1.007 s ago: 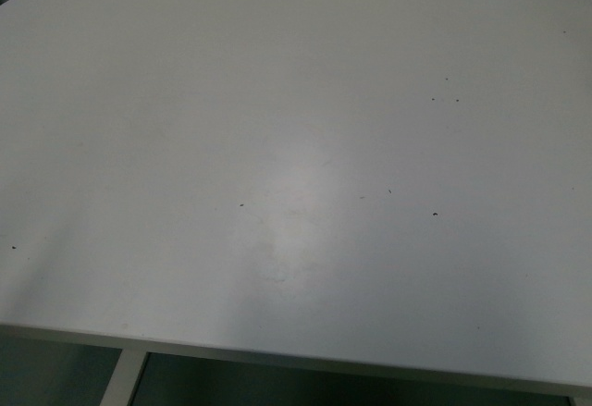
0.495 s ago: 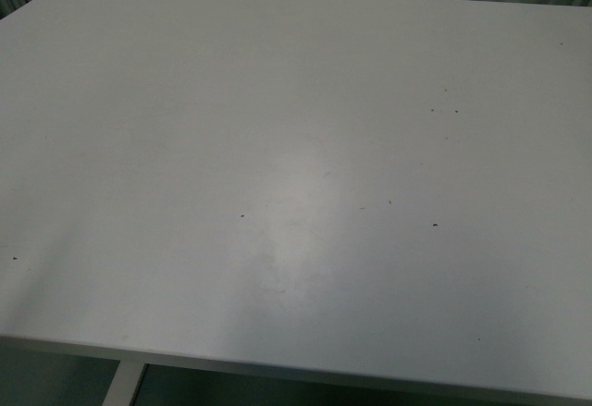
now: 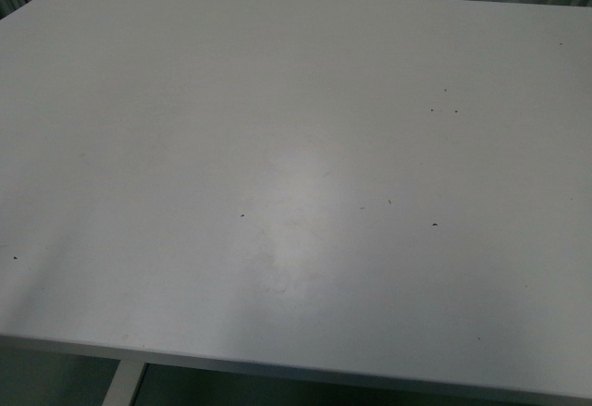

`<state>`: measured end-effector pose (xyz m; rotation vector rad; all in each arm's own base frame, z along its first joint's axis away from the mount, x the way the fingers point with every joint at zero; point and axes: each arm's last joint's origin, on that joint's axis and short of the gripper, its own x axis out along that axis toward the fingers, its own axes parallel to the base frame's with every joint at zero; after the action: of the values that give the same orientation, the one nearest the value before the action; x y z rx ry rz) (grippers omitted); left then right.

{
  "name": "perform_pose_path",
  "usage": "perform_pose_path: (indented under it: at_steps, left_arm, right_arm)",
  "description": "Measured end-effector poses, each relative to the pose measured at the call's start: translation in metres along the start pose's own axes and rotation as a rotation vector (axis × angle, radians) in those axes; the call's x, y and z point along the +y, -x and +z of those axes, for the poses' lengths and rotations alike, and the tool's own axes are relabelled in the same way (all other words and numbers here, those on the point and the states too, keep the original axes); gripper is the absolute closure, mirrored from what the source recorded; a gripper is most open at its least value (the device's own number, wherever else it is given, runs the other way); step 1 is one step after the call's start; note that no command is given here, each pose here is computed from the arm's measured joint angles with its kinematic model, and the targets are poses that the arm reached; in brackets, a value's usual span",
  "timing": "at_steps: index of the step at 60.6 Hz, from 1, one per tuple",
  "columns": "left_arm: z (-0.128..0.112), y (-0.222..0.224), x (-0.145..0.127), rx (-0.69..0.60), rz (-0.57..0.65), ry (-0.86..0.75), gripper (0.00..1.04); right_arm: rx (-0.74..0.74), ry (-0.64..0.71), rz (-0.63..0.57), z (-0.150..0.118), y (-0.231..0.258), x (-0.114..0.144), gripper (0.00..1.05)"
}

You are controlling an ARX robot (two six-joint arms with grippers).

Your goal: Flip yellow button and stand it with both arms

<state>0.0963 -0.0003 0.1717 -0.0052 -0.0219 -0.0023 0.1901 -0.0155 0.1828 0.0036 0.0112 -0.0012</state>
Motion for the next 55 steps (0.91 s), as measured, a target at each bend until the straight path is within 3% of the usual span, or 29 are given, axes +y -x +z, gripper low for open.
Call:
perform_pose_path:
  at_steps: [30, 55]
  left_arm:
    - [0.000, 0.000, 0.000, 0.000, 0.000, 0.000, 0.07]
    - [0.000, 0.000, 0.000, 0.000, 0.000, 0.000, 0.07]
  right_arm:
    - [0.012, 0.001, -0.002, -0.023, 0.044, 0.015, 1.01]
    - [-0.013, 0.001, -0.001, -0.017, 0.063, 0.015, 1.01]
